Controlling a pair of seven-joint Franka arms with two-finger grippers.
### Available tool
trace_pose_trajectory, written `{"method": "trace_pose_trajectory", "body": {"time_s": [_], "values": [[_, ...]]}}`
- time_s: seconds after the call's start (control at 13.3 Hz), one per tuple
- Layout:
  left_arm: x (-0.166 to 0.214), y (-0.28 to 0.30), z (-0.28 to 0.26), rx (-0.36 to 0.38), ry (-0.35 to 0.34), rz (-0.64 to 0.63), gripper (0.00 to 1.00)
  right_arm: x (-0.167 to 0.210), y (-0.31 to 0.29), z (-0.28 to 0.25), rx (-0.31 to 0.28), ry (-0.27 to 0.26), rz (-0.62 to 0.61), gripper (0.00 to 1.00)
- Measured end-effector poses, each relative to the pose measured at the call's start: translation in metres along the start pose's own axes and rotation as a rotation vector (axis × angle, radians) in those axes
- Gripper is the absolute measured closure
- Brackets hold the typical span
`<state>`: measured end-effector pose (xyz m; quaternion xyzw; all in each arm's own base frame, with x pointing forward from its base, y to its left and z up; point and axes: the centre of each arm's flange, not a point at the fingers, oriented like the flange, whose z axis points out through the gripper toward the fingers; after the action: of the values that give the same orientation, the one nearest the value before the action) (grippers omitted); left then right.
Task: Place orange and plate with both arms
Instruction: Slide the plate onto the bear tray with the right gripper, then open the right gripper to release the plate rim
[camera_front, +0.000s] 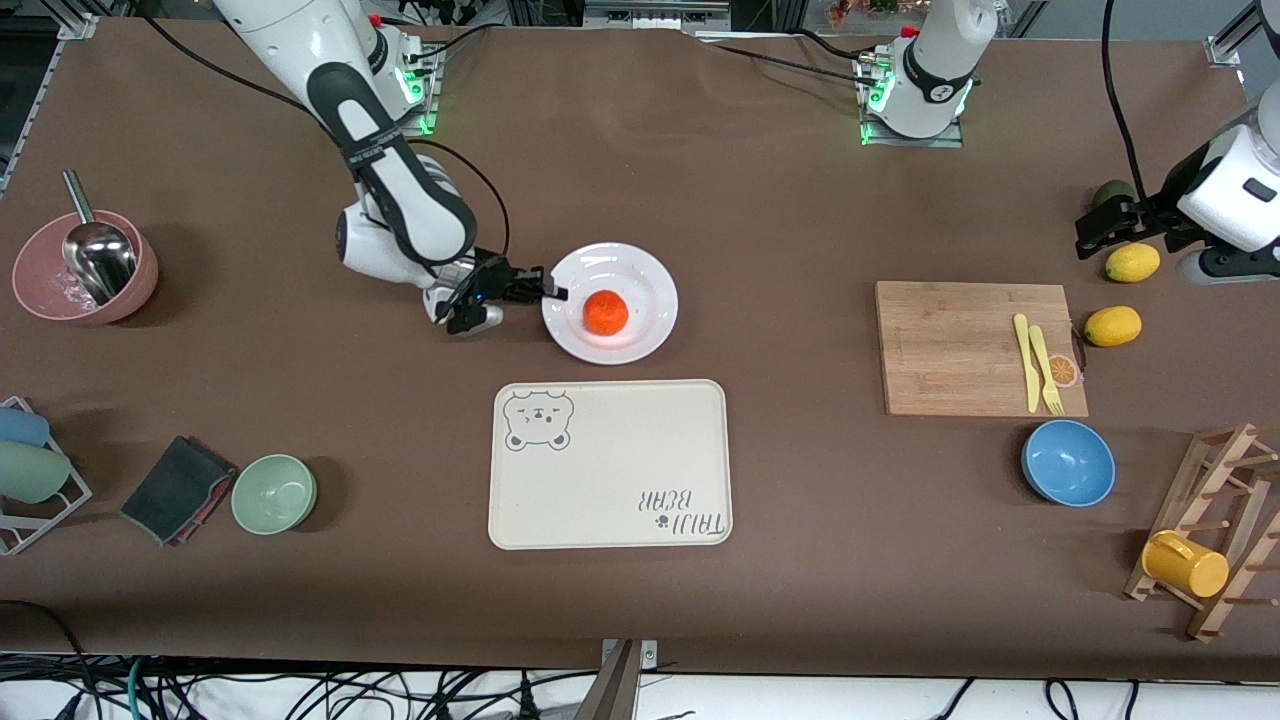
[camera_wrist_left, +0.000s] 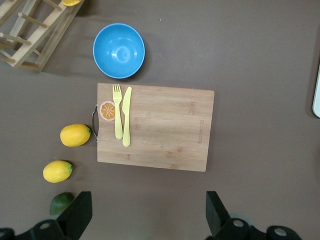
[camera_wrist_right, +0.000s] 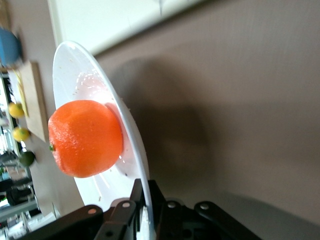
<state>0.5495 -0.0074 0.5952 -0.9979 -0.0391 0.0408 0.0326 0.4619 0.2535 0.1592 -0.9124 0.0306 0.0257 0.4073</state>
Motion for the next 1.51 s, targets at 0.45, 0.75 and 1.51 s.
{"method": "trace_pose_trajectory", "body": {"time_s": [0.45,0.75,1.51], "values": [[-0.007,0.000,-0.021,-0.005,-0.019,0.017,0.00,0.119,-0.034,-0.046,0.057,0.137,0.105,0.93],[-0.009,0.007,-0.028,-0.006,-0.009,0.033,0.00,0.183,-0.012,-0.014,0.026,0.136,0.198,0.93],[-0.010,0.015,-0.030,-0.020,-0.009,0.055,0.00,0.228,-0.009,-0.028,-0.167,0.119,-0.019,0.32]]}}
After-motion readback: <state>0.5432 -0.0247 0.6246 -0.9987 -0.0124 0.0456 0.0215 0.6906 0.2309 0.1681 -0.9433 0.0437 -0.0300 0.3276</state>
